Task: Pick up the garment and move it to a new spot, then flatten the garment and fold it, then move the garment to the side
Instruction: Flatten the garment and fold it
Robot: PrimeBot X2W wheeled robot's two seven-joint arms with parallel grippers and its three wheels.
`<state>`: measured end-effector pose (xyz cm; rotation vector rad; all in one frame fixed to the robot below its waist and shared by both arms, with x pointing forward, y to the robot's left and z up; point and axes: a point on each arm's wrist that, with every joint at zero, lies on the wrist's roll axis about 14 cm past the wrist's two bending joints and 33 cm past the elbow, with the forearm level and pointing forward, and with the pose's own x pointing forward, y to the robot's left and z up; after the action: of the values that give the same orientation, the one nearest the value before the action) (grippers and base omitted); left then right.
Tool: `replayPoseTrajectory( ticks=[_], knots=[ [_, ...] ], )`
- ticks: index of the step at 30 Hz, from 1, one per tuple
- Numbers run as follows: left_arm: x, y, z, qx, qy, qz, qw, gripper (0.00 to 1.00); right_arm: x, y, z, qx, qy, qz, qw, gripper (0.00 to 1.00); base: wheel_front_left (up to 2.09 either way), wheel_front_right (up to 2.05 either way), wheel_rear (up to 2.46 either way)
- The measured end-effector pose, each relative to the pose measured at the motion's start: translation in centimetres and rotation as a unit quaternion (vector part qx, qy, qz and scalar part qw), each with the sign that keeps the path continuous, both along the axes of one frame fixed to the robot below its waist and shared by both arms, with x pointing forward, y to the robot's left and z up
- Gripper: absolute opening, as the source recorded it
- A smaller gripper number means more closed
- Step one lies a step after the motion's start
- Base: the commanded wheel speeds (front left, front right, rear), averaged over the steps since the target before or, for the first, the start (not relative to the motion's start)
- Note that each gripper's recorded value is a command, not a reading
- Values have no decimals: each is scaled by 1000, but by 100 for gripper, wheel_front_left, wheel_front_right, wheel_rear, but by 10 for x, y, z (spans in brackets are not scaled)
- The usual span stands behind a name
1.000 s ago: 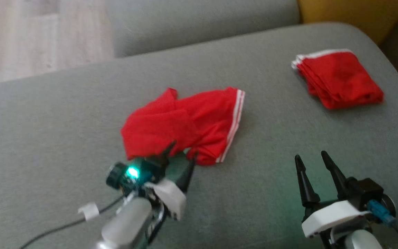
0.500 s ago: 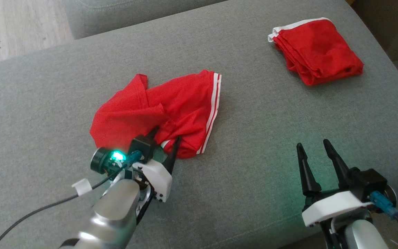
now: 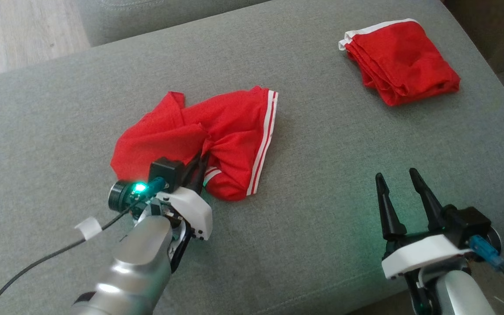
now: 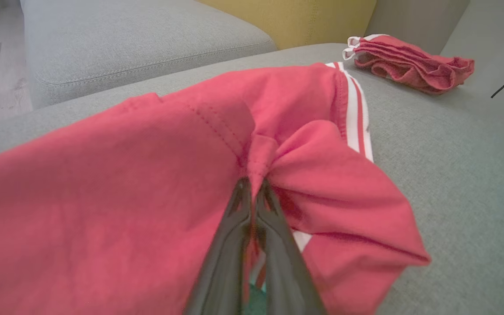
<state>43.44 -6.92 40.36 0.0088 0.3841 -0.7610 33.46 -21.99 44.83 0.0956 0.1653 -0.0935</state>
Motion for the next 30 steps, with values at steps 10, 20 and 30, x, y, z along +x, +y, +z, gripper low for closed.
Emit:
replayPoseTrajectory(
  ticks=[10,20,30],
  knots=[
    [8,-4,32,-55,-22,22,998,0,4,2,2,2,-4,5,1000,100,0,0,0],
    [43,60,105,-137,-100,154,973,0,15,22,8,8,-19,38,999,100,0,0,0],
    [-8,175,21,-79,-14,319,944,0,25,44,11,12,-27,72,997,100,0,0,0]
  ],
)
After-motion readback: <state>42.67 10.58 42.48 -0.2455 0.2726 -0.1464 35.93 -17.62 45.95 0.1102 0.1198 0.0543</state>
